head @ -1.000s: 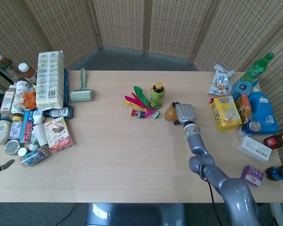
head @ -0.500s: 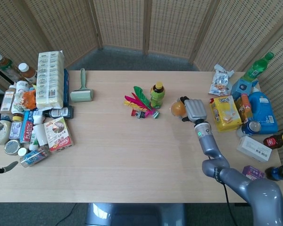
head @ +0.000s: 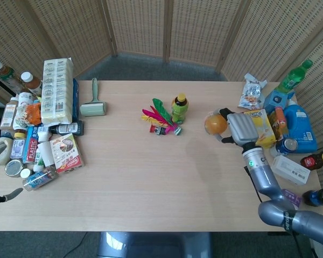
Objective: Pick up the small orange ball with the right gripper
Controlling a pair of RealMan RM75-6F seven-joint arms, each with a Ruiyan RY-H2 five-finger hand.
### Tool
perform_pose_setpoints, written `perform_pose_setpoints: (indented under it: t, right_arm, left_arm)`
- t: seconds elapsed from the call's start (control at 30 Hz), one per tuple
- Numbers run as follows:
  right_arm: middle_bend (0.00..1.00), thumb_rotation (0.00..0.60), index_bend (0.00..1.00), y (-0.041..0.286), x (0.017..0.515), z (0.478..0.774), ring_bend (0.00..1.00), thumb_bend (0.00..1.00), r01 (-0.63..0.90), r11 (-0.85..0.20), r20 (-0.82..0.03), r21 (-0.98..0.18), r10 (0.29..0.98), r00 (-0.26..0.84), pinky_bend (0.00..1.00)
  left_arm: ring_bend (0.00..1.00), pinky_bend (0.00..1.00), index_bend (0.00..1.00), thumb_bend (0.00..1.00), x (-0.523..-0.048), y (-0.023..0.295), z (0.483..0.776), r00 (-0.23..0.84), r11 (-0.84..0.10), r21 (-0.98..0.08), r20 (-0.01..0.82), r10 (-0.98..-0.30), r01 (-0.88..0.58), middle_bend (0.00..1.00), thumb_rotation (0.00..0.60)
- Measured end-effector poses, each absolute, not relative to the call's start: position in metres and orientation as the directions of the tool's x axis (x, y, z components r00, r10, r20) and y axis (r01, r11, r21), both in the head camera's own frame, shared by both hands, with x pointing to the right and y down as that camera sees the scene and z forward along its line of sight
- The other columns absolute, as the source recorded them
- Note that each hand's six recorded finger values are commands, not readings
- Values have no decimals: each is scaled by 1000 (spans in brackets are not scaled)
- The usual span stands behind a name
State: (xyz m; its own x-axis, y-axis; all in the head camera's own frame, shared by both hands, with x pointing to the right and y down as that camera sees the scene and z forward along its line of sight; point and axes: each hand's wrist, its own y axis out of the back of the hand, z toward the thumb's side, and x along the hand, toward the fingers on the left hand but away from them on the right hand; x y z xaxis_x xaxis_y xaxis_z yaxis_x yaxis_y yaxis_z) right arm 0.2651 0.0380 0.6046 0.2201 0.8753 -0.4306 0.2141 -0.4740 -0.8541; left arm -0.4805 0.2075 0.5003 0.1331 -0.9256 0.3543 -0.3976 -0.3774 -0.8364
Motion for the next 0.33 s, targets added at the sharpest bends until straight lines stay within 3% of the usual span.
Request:
perform_pose_setpoints:
  t: [0.33]
  right_arm:
    - [571,600,509,48,252,545,472,278,278,-458,-393,-845,883,258,728]
  left_arm:
    - [0,0,0,0,-477,209,501,145,-384,-834,357,-923,-395,0,600]
